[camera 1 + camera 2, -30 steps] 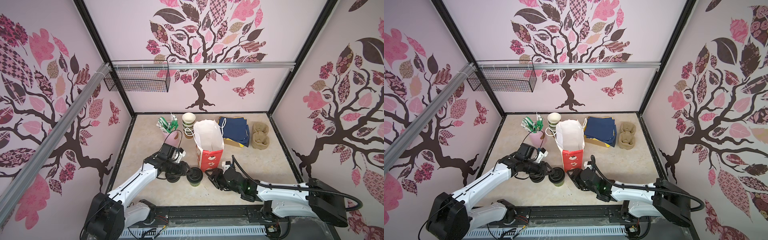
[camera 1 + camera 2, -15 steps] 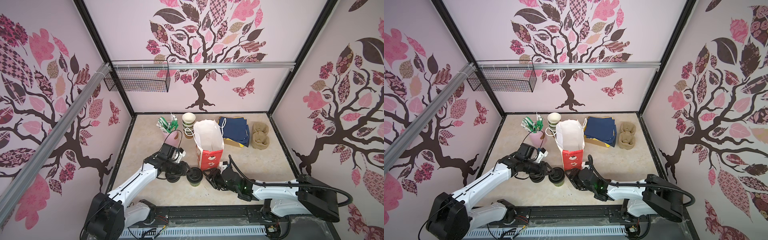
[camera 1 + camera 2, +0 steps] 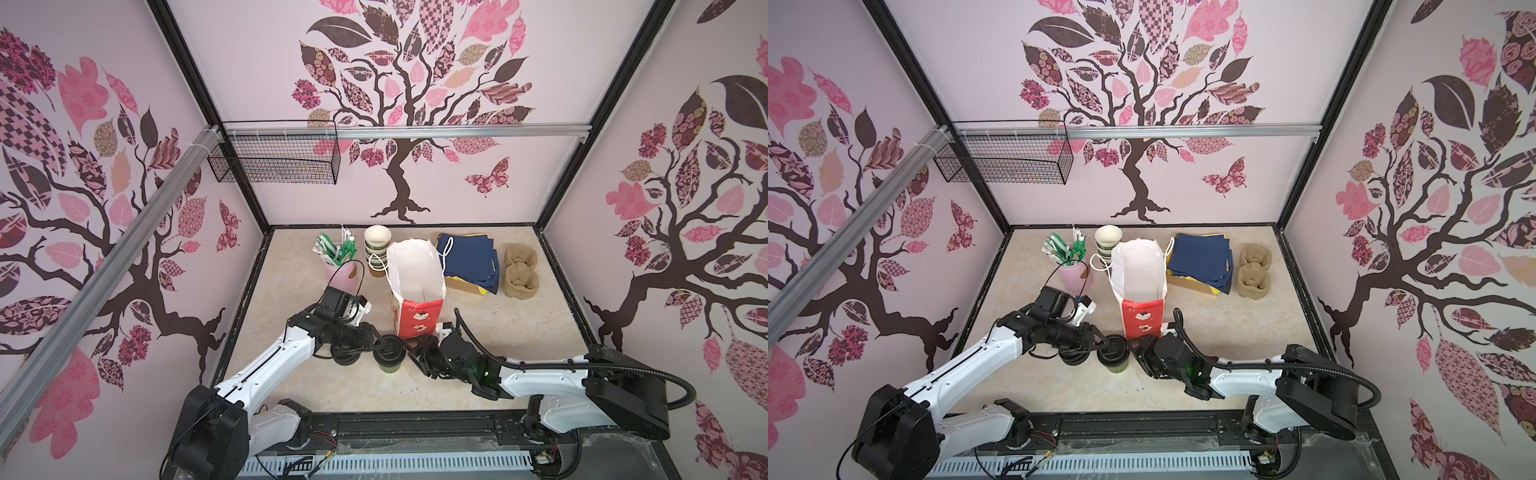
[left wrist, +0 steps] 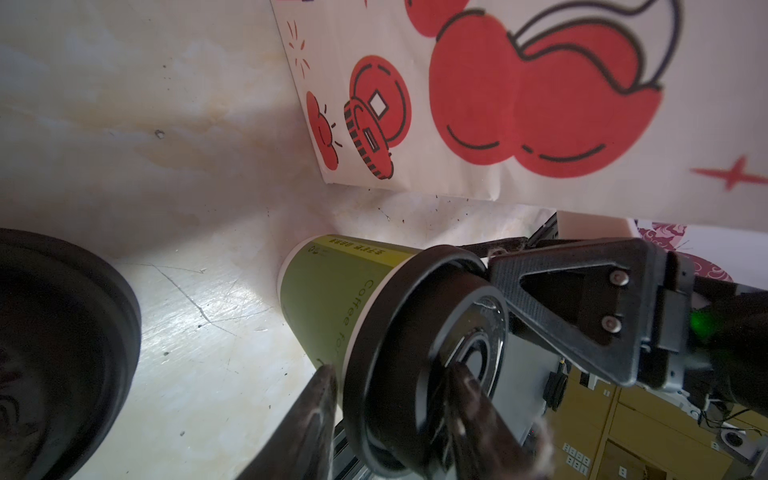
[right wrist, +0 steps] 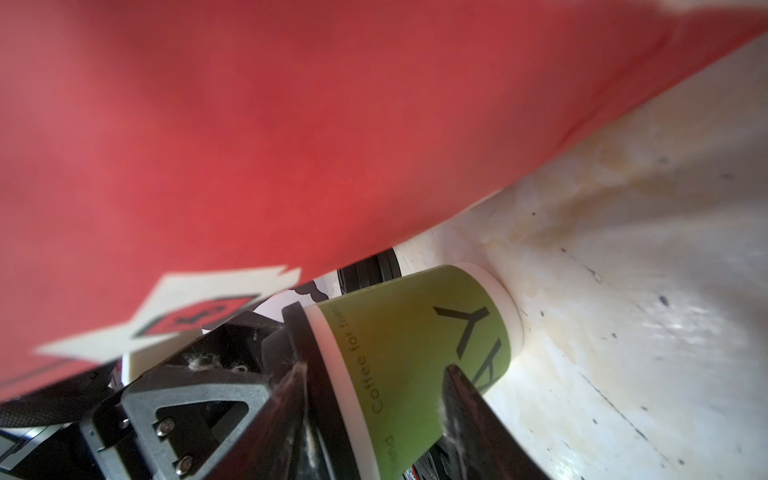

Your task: Pack the takeout coffee

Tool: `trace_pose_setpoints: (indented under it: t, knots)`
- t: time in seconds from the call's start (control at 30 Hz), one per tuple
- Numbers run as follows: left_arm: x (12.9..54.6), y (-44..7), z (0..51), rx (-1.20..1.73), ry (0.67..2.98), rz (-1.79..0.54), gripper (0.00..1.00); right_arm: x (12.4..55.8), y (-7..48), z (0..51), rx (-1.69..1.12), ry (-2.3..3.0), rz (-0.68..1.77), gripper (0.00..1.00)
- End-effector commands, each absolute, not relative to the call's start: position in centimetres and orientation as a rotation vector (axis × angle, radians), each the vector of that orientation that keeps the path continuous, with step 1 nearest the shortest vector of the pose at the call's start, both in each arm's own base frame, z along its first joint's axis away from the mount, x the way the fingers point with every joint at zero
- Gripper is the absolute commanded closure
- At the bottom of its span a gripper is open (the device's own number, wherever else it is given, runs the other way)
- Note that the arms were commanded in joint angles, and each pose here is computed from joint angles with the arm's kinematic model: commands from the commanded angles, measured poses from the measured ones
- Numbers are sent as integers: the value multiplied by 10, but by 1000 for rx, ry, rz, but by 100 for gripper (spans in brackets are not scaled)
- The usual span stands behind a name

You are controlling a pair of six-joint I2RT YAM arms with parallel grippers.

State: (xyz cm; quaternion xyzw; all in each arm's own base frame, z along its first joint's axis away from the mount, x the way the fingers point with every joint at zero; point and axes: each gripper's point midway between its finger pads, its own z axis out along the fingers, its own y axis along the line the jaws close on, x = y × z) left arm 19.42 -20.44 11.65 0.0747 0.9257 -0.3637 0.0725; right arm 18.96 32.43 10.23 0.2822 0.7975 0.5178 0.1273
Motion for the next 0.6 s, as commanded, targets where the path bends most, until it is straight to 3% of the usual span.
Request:
trace_pose_setpoints:
  t: [0.0,0.33,0.47,0.57]
  knots:
    - [186,-184,91,181,2901,-908,54,175,310,62,880,2497,1315,46]
    - [186,-182,89,173,2912,-891,55,154,286,22,940,2627,1162,47]
    - [186,-182,90,172,2908,-891,54,157,290,37,878,2610,1191,46]
    - [186,-182,90,172,2908,-891,54,168,298,68,756,2525,1256,37]
